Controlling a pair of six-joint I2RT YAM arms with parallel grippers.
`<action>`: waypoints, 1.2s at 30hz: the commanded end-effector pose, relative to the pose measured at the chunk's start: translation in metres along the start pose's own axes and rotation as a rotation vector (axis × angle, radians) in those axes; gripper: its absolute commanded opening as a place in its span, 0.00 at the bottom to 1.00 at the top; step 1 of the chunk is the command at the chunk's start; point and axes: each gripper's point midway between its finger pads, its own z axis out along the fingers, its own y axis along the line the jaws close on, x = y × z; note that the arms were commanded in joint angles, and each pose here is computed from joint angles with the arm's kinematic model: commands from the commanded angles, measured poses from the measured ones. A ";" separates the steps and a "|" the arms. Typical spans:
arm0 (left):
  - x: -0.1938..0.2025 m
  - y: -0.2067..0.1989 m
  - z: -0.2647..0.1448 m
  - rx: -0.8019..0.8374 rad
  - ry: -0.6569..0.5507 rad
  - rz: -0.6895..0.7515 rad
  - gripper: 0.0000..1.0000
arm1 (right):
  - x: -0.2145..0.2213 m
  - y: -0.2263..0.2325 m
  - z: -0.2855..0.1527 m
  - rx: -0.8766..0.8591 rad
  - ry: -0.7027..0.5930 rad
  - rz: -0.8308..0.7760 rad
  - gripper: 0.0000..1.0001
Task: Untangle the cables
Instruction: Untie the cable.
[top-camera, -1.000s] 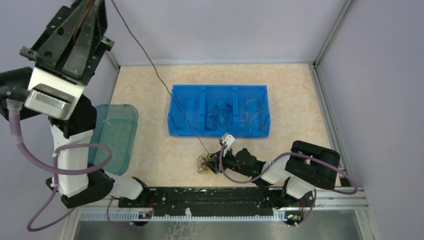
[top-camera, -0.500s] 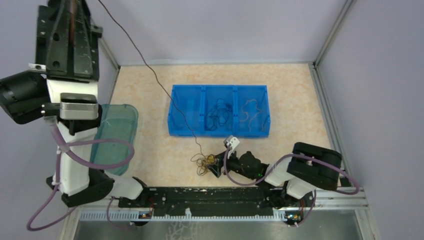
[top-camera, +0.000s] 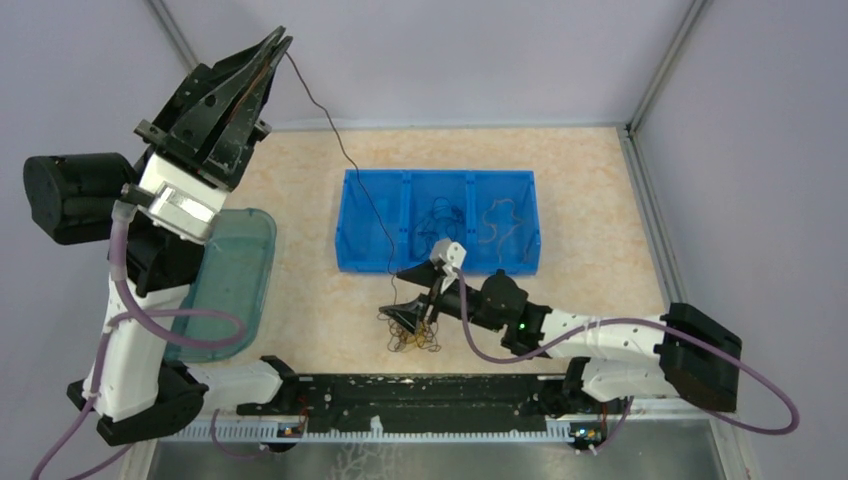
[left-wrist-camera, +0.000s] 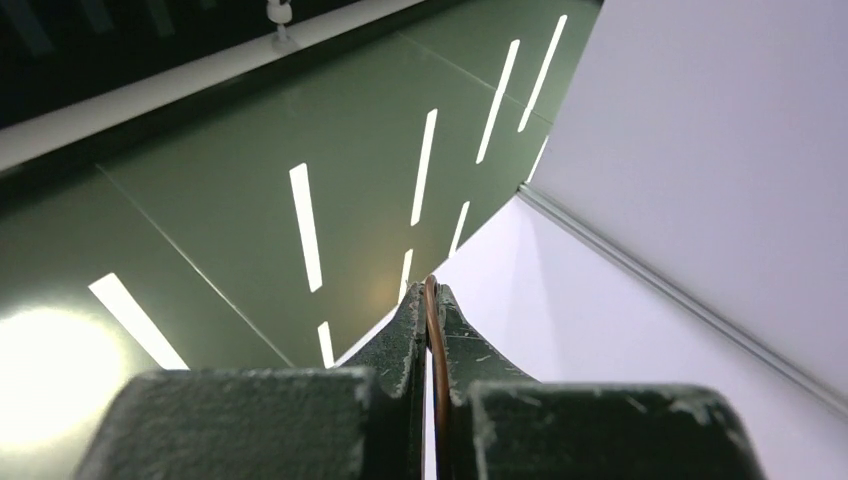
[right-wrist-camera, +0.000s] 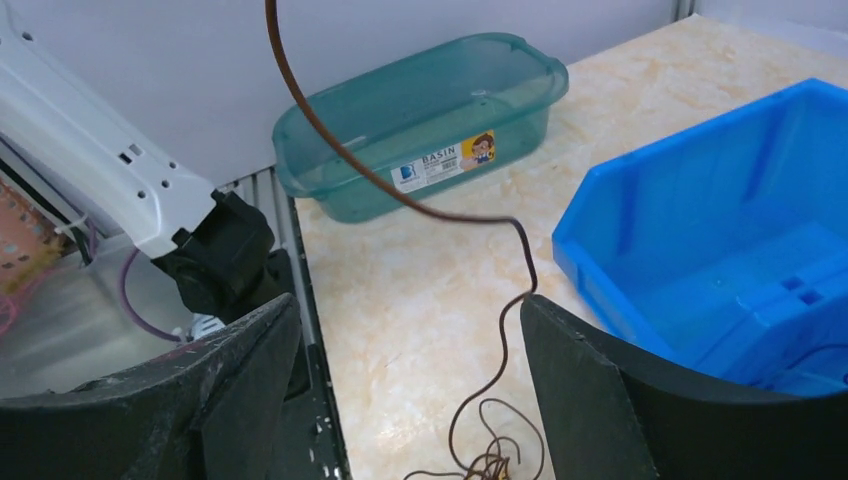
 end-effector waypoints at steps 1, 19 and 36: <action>-0.002 -0.002 0.000 0.010 0.002 -0.056 0.00 | -0.002 0.008 0.022 -0.045 0.041 -0.072 0.78; -0.017 0.002 -0.006 0.017 -0.022 -0.032 0.00 | 0.031 -0.044 0.014 0.207 0.098 -0.050 0.62; -0.019 0.007 -0.006 0.005 -0.026 -0.004 0.00 | 0.036 -0.005 0.029 -0.126 0.046 0.200 0.54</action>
